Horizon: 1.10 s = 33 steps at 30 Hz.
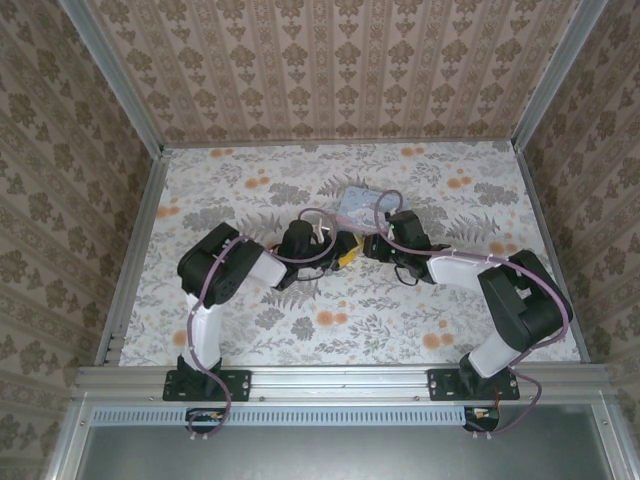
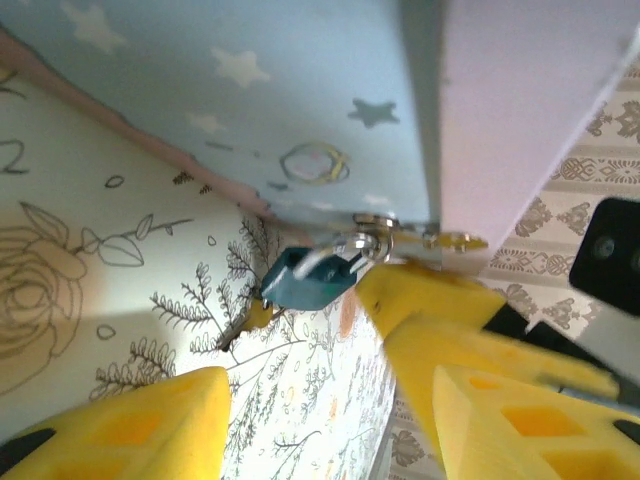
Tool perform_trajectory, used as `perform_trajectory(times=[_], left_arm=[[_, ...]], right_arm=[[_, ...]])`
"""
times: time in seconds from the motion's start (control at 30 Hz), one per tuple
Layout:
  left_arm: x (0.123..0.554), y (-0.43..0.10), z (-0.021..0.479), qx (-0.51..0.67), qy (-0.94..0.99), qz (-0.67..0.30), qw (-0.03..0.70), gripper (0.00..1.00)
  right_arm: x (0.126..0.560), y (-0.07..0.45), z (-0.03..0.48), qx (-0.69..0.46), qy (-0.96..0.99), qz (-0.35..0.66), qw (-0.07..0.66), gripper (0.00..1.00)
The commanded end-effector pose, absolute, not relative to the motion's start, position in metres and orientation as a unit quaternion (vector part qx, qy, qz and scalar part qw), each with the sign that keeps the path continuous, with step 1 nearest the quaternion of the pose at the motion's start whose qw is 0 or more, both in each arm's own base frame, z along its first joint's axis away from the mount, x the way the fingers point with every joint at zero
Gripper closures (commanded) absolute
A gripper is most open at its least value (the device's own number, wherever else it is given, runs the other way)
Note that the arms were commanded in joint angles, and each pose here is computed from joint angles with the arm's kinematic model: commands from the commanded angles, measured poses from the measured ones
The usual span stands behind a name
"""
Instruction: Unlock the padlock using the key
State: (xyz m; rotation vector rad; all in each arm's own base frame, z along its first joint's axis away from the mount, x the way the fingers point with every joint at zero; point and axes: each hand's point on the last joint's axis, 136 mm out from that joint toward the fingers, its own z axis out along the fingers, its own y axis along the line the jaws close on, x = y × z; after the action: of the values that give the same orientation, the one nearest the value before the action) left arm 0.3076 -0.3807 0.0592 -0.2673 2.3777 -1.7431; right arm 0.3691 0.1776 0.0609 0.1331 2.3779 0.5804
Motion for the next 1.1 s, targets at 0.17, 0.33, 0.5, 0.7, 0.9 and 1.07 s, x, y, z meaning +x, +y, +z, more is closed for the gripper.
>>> perform_trajectory(times=[0.17,0.33,0.5,0.7,0.9,1.07], left_arm=[[0.309,-0.365,0.081,-0.076,0.801,-0.580,0.128,0.38],[0.313,-0.360,0.093,-0.067,0.801,-0.577,0.146,0.37],[0.321,-0.353,0.101,-0.050,0.810,-0.560,0.167,0.36],[0.339,-0.341,0.117,-0.003,0.841,-0.502,0.202,0.35],[0.360,-0.320,0.141,0.056,0.878,-0.402,0.253,0.31],[0.380,-0.306,0.146,0.048,0.881,-0.390,0.262,0.30]], right_arm=[[0.410,0.175,0.092,0.101,0.878,0.298,0.361,0.45],[0.419,0.169,0.096,0.105,0.872,0.314,0.361,0.44],[0.397,0.163,0.085,0.109,0.865,0.332,0.361,0.47],[0.382,0.163,0.068,0.093,0.862,0.351,0.353,0.53],[0.384,0.165,0.054,0.084,0.870,0.346,0.342,0.54],[0.390,0.170,0.045,0.079,0.872,0.351,0.332,0.55]])
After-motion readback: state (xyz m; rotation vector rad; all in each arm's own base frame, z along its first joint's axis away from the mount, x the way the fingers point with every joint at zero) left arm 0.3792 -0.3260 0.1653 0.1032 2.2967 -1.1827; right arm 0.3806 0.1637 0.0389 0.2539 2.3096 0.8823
